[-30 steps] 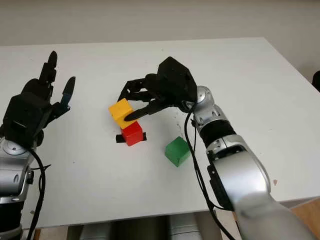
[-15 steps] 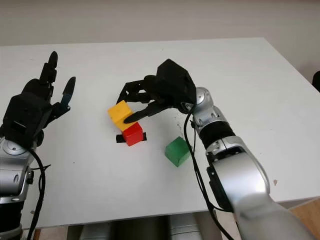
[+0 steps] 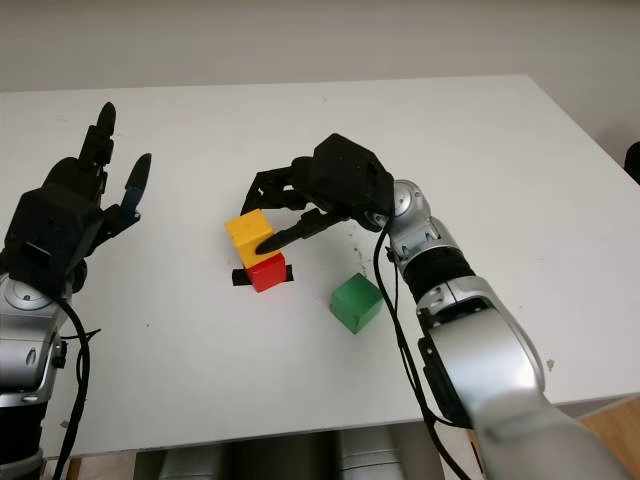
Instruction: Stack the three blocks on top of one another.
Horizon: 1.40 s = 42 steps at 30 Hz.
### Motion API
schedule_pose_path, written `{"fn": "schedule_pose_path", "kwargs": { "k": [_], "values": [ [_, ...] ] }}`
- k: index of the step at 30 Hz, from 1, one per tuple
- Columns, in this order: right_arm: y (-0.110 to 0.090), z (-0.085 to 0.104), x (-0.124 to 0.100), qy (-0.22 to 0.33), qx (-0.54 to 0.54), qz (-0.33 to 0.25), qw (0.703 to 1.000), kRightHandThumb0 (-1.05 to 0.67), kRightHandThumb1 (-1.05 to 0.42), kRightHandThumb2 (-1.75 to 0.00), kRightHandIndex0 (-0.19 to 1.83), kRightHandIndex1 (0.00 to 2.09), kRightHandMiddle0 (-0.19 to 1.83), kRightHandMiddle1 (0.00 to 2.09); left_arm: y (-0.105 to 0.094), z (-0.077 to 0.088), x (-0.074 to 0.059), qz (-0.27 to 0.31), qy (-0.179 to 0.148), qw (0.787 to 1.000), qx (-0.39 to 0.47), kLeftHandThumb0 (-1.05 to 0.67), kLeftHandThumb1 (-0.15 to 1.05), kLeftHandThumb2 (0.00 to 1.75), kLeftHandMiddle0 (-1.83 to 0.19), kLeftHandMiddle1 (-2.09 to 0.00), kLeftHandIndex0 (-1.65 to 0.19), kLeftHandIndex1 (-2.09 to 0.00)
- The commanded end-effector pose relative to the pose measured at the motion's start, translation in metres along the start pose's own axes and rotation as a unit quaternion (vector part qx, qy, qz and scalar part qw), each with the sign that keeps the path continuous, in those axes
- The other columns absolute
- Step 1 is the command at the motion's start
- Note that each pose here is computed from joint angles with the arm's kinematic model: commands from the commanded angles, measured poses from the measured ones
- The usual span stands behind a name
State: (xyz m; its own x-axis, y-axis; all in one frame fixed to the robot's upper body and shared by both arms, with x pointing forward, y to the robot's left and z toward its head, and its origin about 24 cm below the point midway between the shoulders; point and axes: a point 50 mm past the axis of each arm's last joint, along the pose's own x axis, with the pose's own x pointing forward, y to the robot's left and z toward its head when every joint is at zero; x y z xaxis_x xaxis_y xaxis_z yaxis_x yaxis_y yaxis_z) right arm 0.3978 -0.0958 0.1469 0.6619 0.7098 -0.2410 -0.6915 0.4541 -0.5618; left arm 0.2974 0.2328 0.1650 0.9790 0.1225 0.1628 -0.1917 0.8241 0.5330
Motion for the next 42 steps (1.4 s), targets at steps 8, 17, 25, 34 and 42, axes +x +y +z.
{"fn": "schedule_pose_path", "kwargs": {
  "k": [8, 17, 25, 34, 42],
  "values": [
    [-0.006, 0.002, -0.004, 0.001, -0.015, -0.008, 1.0, -0.51, -0.91, -0.05, 0.31, 0.06, 0.44, 1.5, 0.004, 0.0, 0.001, 0.003, -0.015, 1.0, 0.006, -0.8, 1.05, 0.66, 0.15, -0.06, 0.12, -0.05],
    [-0.007, 0.002, -0.005, 0.006, -0.032, 0.01, 0.999, -0.51, -0.9, -0.05, 0.28, 0.04, 0.36, 1.42, 0.005, 0.001, 0.002, 0.001, -0.017, 1.0, 0.005, -0.79, 1.05, 0.65, 0.16, -0.05, 0.12, -0.05],
    [-0.009, 0.002, -0.006, 0.022, -0.022, 0.02, 0.999, -0.64, -0.86, -0.05, 0.16, 0.02, 0.18, 1.16, 0.006, 0.001, 0.002, 0.001, -0.021, 1.0, 0.011, -0.78, 1.05, 0.66, 0.16, -0.05, 0.12, -0.05],
    [-0.014, 0.004, -0.012, 0.007, -0.032, 0.026, 0.999, -0.68, -0.87, -0.06, 0.09, 0.02, 0.09, 0.91, 0.007, 0.001, 0.002, 0.001, -0.019, 1.0, 0.009, -0.78, 1.05, 0.66, 0.16, -0.05, 0.12, -0.05],
    [-0.015, 0.011, -0.018, -0.033, -0.049, 0.032, 0.998, -0.75, -0.87, -0.05, -0.1, 0.02, -0.11, 0.31, 0.007, 0.001, 0.001, 0.001, -0.018, 1.0, 0.01, -0.79, 1.05, 0.66, 0.16, -0.05, 0.12, -0.05]
  ]
}}
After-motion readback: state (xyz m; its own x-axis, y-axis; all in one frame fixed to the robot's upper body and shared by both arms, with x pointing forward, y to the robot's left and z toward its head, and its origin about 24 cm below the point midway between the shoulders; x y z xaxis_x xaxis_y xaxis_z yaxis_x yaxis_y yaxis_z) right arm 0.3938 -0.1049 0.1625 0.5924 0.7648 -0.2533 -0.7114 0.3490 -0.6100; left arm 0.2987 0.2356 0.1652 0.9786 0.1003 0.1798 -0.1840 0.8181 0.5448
